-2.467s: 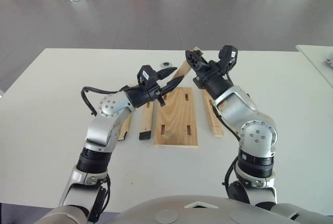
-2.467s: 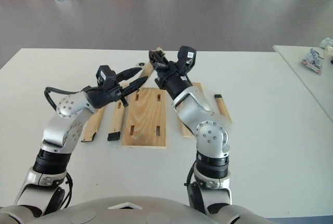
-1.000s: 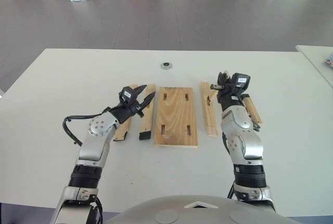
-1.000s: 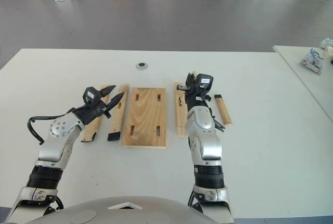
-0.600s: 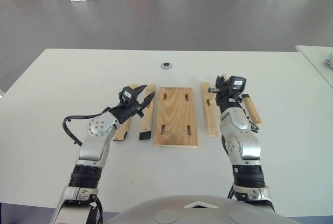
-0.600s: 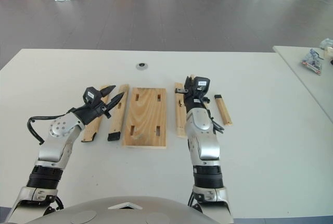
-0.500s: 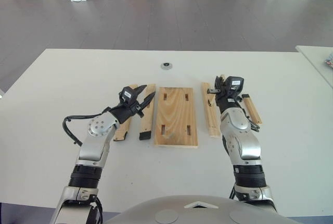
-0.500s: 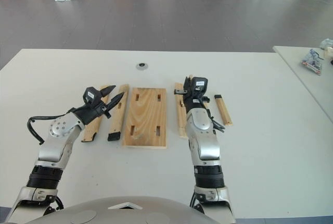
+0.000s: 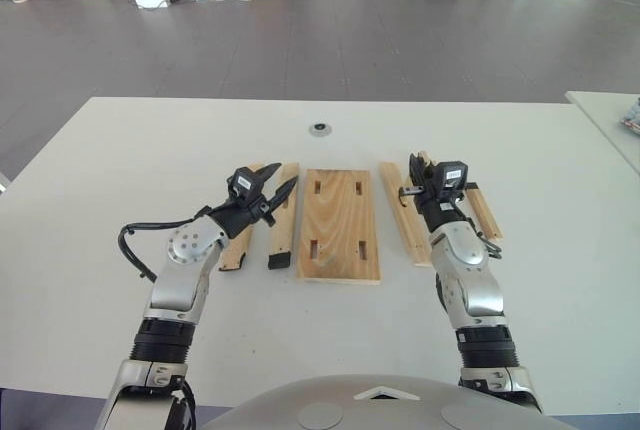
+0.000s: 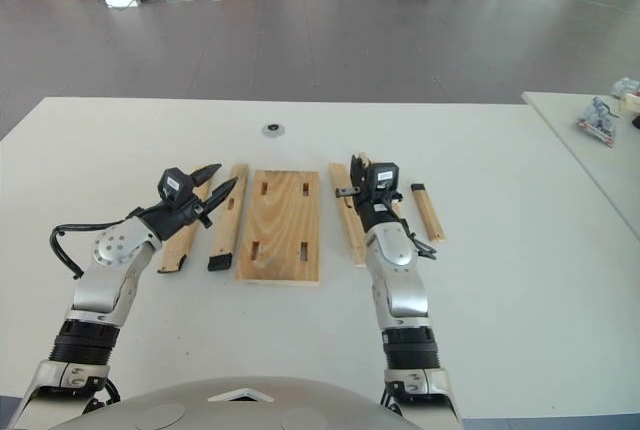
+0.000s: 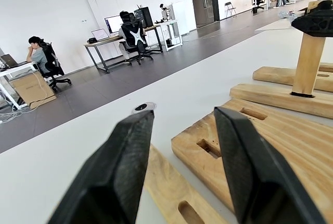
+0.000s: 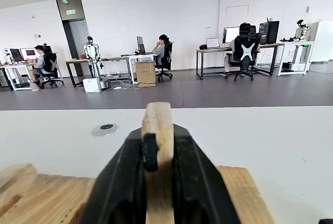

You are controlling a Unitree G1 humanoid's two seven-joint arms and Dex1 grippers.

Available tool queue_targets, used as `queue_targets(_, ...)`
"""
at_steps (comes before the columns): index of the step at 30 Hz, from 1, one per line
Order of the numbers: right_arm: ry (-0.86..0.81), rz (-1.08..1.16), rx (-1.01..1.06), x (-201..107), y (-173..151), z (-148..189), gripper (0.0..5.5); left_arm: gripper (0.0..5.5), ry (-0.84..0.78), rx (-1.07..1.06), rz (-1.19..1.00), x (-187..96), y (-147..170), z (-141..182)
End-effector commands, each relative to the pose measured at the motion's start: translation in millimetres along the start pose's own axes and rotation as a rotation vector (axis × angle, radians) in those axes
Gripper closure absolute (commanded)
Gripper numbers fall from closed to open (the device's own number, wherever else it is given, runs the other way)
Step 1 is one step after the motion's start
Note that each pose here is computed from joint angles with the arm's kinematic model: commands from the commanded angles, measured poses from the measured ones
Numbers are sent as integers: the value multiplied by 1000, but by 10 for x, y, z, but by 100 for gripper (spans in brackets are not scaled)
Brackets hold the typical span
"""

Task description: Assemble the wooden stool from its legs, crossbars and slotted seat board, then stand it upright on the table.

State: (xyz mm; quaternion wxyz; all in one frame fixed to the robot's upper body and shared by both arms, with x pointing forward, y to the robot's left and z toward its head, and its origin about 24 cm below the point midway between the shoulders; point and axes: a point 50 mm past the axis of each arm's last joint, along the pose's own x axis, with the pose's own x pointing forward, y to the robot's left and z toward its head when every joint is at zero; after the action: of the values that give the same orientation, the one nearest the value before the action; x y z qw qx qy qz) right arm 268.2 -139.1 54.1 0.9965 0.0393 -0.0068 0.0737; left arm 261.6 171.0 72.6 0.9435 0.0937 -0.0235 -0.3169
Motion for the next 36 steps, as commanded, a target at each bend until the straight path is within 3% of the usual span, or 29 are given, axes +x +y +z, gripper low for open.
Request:
queue_targets(1, 250, -17, -32, -170, -55, -434, 509, 338, -14, 25, 0, 2, 10, 37)
queue_targets(3, 260, -25, -19, -172, -60, -440, 509, 338, -15, 26, 0, -3, 4, 36)
queue_targets(7, 265, -31, -15, -169, -104, -409, 417, 338, -14, 27, 10, -20, -8, 23)
queue_targets(17, 524, 95, -35, -378, -142, -176, 249, 338, -13, 4, 40, -52, -137, -9)
queue_targets(25, 704, 53, -22, -494, -163, -224, 249, 338, -12, -8, 60, -82, -224, -26)
queue_targets(29, 800, -33, 25, -580, -268, -351, 324, 338, 13, -31, 47, -95, -253, -48)
queue_targets(33, 706, -59, 53, -407, -411, -175, 341, 338, 15, -108, 63, -104, -130, -7)
queue_targets(36, 448, 96, 137, -150, -388, 296, 341, 338, -66, -210, 40, -87, 133, 225)
